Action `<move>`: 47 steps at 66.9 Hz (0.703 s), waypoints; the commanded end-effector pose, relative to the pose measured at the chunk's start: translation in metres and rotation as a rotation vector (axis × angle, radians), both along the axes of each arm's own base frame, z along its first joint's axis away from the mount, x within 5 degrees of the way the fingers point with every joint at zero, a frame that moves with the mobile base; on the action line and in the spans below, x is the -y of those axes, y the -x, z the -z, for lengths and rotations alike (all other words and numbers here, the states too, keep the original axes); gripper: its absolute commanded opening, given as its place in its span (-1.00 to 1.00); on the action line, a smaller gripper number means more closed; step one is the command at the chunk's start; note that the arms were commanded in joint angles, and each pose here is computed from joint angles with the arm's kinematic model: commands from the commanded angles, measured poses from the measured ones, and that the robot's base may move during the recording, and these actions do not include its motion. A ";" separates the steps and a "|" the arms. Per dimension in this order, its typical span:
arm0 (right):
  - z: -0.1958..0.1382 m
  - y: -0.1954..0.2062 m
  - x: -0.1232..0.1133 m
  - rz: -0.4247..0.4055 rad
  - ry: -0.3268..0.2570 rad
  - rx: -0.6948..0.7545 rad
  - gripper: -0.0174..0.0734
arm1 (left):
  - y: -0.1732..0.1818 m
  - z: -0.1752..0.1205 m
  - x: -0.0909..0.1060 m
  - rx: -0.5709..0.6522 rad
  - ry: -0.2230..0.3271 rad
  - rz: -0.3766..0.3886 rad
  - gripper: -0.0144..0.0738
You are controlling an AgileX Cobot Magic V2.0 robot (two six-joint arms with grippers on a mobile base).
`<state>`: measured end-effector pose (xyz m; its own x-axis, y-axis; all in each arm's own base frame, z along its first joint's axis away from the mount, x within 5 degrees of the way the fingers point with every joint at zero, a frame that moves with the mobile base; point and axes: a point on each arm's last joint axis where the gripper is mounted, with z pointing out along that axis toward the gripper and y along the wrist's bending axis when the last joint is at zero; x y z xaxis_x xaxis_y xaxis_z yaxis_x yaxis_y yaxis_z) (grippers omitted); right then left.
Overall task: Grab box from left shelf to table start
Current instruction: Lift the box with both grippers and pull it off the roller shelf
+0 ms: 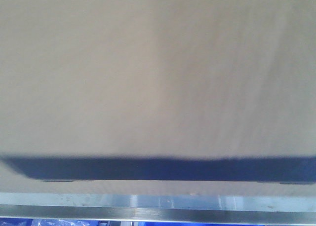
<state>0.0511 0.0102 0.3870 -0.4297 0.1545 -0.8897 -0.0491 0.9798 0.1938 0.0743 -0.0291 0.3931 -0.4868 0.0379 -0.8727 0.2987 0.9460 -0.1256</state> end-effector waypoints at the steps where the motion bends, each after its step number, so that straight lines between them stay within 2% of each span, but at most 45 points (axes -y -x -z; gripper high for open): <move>1: -0.023 0.014 0.004 0.024 0.020 0.221 -0.49 | 0.018 -0.025 -0.011 0.238 0.069 0.002 -0.88; 27: -0.032 0.052 -0.001 -0.023 -0.087 0.410 -0.49 | 0.067 -0.040 -0.035 0.498 0.191 0.010 -0.88; 47: -0.033 0.053 -0.001 -0.023 -0.090 0.425 -0.49 | 0.069 -0.043 -0.036 0.535 0.204 0.012 -0.88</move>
<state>-0.0041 0.0172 0.3991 -0.1993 0.2309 -0.9523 -0.1968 0.9426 0.2697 0.0118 0.0042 0.4066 -0.2003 -0.0620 -0.9778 0.3396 0.9317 -0.1286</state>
